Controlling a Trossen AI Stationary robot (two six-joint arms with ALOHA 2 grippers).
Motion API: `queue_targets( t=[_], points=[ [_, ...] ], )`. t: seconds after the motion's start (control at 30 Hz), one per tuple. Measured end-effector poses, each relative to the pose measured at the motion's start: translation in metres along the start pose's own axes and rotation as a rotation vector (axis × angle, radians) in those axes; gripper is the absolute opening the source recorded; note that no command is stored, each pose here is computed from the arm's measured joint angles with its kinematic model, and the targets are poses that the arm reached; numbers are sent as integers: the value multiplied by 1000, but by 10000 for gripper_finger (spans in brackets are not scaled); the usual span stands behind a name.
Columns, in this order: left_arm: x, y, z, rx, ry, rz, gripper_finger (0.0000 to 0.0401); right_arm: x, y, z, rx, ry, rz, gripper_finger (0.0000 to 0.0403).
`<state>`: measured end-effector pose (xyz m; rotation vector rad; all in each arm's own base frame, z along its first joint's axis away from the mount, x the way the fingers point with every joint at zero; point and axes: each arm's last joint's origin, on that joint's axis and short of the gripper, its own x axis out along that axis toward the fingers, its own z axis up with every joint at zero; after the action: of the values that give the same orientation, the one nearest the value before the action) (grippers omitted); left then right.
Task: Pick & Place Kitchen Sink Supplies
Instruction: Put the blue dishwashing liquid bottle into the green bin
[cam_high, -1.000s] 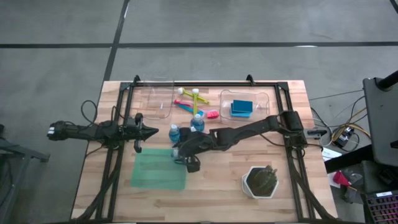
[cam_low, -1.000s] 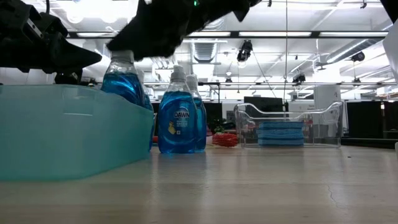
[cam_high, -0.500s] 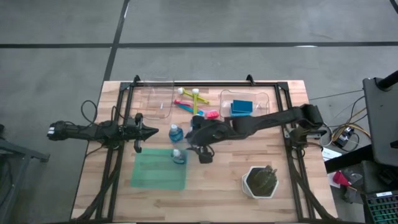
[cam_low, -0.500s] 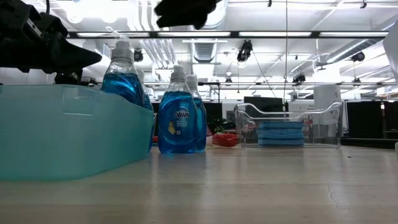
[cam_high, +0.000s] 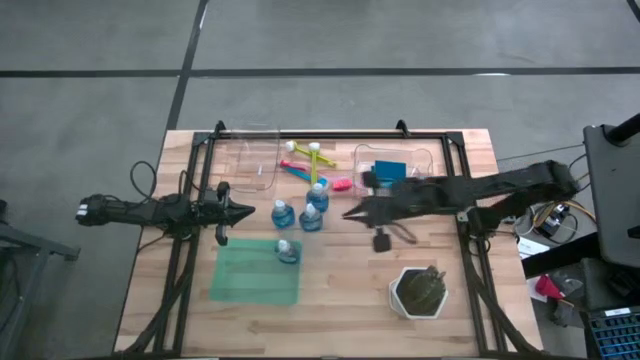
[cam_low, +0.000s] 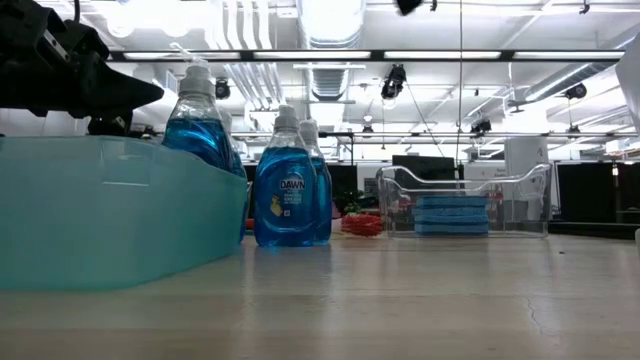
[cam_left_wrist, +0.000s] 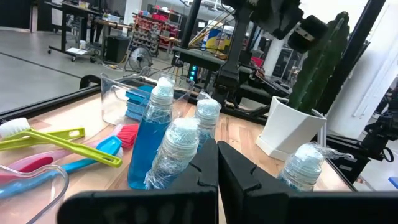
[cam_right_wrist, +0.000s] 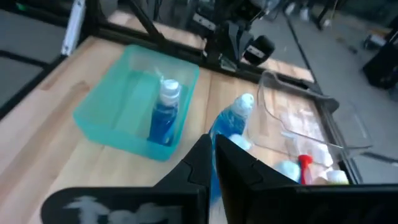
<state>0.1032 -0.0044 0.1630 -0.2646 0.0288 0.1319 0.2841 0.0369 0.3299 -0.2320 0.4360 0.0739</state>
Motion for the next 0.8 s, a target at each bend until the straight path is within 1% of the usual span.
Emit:
queue_targets(
  t=[0.13,0.23,0.3,0.37,0.47,0.6,0.7,0.8],
  points=[
    [0,0,0,0,0,0,0,-45,-2,-18,17,-116,-23,9],
    [0,0,0,0,0,-1,0,-75,-3,-32,24,-161,-36,9],
    [0,0,0,0,0,0,0,-91,-2,-46,69,-165,-30,9],
    [0,0,0,0,0,0,0,-105,-1,-57,106,-203,-32,9],
    [0,0,0,0,0,-1,0,-121,0,-72,126,-240,-37,8],
    [0,0,0,0,0,0,0,-133,2,-90,129,-277,-40,8],
    [0,0,0,0,0,-1,0,-135,4,-102,137,-283,-40,8],
    [0,0,0,0,0,-1,0,-134,6,-113,171,-277,-33,8]
  ],
)
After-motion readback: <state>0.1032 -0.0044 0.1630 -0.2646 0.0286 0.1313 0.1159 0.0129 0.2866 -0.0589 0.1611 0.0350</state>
